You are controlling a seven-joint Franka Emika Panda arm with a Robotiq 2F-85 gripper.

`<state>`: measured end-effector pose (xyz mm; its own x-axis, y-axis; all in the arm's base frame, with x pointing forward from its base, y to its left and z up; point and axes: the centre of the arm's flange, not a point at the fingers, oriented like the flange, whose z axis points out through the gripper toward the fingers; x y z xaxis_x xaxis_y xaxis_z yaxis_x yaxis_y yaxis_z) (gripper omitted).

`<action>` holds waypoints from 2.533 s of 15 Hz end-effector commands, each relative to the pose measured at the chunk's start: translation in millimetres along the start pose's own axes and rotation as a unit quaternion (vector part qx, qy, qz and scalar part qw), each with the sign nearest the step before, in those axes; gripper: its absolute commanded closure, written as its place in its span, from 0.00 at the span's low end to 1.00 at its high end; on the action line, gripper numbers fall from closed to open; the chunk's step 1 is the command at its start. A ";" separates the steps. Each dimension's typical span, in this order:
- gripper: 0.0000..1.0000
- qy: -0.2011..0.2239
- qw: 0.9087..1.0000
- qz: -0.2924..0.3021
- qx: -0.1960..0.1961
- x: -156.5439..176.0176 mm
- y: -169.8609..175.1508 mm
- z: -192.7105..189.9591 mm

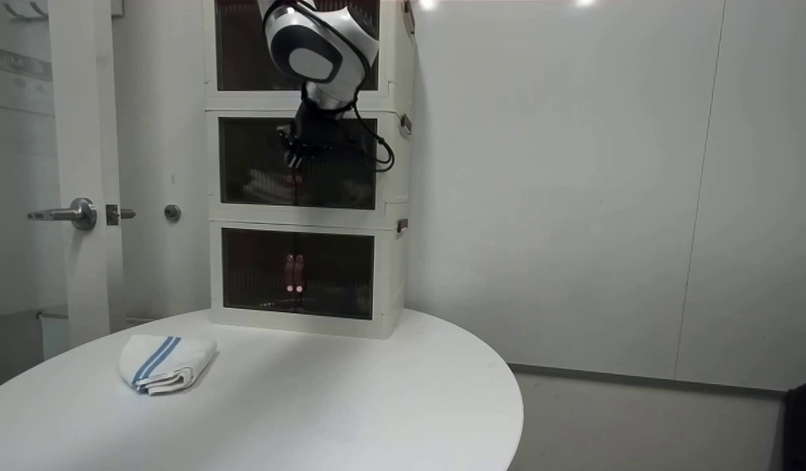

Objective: Open the right cabinet door of the middle compartment

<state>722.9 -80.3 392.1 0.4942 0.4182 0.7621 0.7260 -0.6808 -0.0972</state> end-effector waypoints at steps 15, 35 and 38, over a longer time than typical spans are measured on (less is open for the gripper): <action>0.90 -0.020 0.991 -0.056 0.123 7.3 -58.6 40.5; 0.56 0.025 0.994 0.037 0.100 -40.5 -84.8 -17.5; 0.34 0.086 0.989 0.089 0.085 -39.9 -88.0 -20.3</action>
<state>649.6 -66.2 380.5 0.5556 0.2888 0.7797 0.7350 -0.6090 -0.2982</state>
